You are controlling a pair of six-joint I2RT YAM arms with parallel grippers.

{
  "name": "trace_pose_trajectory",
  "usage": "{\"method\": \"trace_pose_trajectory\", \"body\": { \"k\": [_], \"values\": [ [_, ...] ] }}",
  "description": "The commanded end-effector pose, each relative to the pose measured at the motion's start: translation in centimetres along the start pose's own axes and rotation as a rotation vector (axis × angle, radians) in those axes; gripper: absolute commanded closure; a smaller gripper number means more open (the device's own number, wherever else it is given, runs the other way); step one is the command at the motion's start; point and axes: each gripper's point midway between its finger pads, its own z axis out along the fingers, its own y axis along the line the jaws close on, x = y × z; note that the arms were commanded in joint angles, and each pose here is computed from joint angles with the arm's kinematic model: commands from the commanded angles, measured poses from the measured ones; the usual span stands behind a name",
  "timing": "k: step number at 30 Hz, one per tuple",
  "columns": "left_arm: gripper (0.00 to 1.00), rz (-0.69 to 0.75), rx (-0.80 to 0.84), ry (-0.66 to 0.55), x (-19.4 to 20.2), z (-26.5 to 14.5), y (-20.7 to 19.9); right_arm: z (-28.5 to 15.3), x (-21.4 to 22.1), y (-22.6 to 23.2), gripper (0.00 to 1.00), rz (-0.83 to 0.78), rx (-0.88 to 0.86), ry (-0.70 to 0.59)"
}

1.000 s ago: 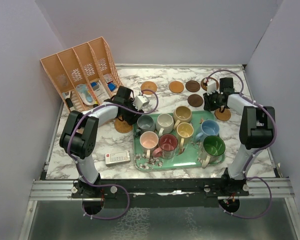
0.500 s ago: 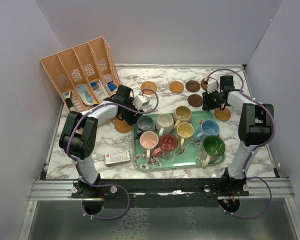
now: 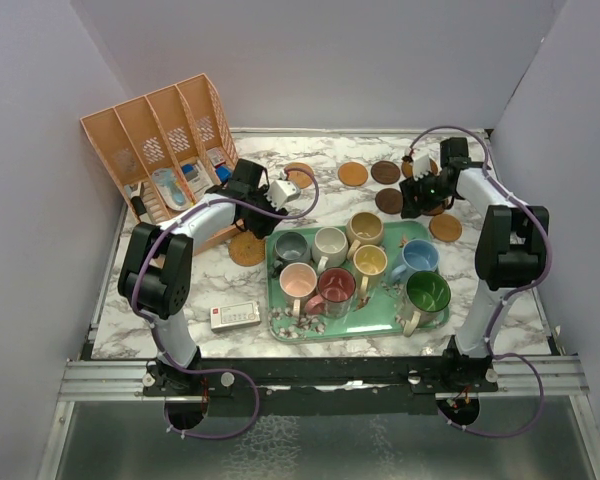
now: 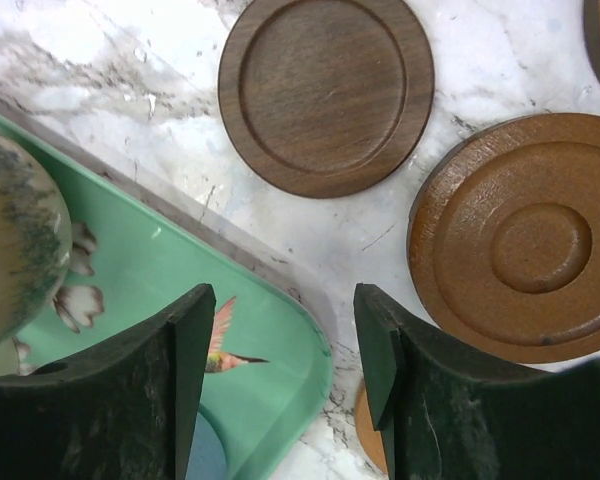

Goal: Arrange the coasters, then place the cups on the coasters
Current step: Move the tray to the center of the board.

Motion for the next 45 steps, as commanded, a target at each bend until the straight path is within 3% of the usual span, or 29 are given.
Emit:
{"method": "trace_pose_trajectory", "body": {
  "k": [1, 10, 24, 33, 45],
  "values": [
    [0.49, 0.009, 0.051, -0.006, -0.2, 0.1, -0.7, 0.7, 1.6, 0.3, 0.4, -0.082, -0.078, 0.087],
    [0.51, -0.013, 0.105, 0.0, 0.3, 0.7, -1.7, 2.7, 3.0, 0.9, 0.43, -0.153, -0.211, 0.14],
    [0.64, -0.069, 0.264, 0.056, 1.9, 2.0, -4.6, 2.4, 8.1, 4.4, 0.82, -0.144, -0.324, 0.211],
    [0.78, -0.093, 0.332, 0.068, 2.4, 2.1, -5.9, 1.6, 10.3, 6.0, 0.98, -0.117, -0.324, 0.224],
    [0.94, -0.12, 0.38, 0.074, 2.8, 1.8, -7.7, 0.3, 12.1, 7.4, 0.99, -0.102, -0.318, 0.245]
  ]
}}
